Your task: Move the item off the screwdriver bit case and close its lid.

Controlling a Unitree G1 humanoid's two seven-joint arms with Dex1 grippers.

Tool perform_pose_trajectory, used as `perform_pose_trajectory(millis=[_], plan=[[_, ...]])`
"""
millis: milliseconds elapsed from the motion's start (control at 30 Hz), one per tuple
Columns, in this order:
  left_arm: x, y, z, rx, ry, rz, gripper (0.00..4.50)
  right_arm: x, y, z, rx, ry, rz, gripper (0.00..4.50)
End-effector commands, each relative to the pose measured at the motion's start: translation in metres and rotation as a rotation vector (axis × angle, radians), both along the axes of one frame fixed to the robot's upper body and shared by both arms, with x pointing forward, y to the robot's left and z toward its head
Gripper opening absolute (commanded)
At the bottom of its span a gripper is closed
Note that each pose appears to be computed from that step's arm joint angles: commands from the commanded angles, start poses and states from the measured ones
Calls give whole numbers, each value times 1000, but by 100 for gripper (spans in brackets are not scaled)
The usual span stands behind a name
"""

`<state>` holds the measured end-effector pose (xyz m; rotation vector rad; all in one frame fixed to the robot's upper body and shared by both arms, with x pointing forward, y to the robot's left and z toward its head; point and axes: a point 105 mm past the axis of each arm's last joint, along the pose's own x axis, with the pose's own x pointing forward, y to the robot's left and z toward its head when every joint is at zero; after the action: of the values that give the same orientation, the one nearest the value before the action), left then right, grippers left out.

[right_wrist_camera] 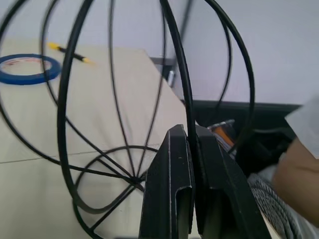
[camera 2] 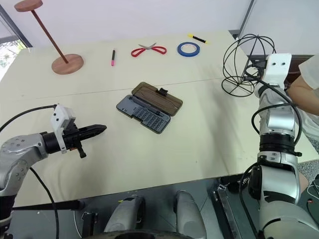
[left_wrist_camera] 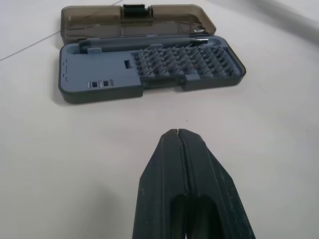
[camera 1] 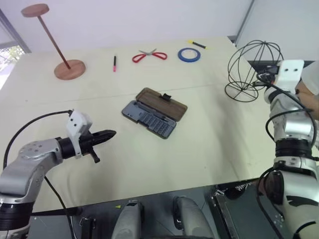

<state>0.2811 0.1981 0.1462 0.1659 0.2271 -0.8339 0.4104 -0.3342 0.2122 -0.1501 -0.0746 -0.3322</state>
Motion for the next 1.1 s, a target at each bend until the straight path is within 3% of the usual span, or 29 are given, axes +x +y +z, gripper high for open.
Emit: perform_pose_trajectory(millis=[33, 233, 267, 333, 533, 567, 800, 933, 1100], plan=[[2, -4, 9, 11, -44, -12, 0, -5, 0, 0, 12, -19, -17, 2], [4, -5, 8, 14, -44, -15, 0, -8, 9, -7, 4, 8, 8, 2], [4, -5, 8, 14, -45, -16, 0, -8, 10, -8, 9, 9, 13, 29], [5, -7, 8, 10, -45, -18, 0, -9, 10, -8, 8, 12, 14, 96], [6, -9, 8, 4, -45, -24, 0, -14, 5, 2, -16, -3, 6, 409], [7, -9, 8, 3, -46, -26, 0, -14, 4, 5, -23, -11, 1, 445], [8, -11, 8, 0, -49, -32, 0, -47, -6, 14, -98, 20, -14, 445], [9, -9, 8, -2, -54, -26, 0, -86, 7, -4, -73, 112, 2, 445], [13, -11, 9, -8, -58, -30, 0, -96, 81, -45, 48, 292, 280, 445]])
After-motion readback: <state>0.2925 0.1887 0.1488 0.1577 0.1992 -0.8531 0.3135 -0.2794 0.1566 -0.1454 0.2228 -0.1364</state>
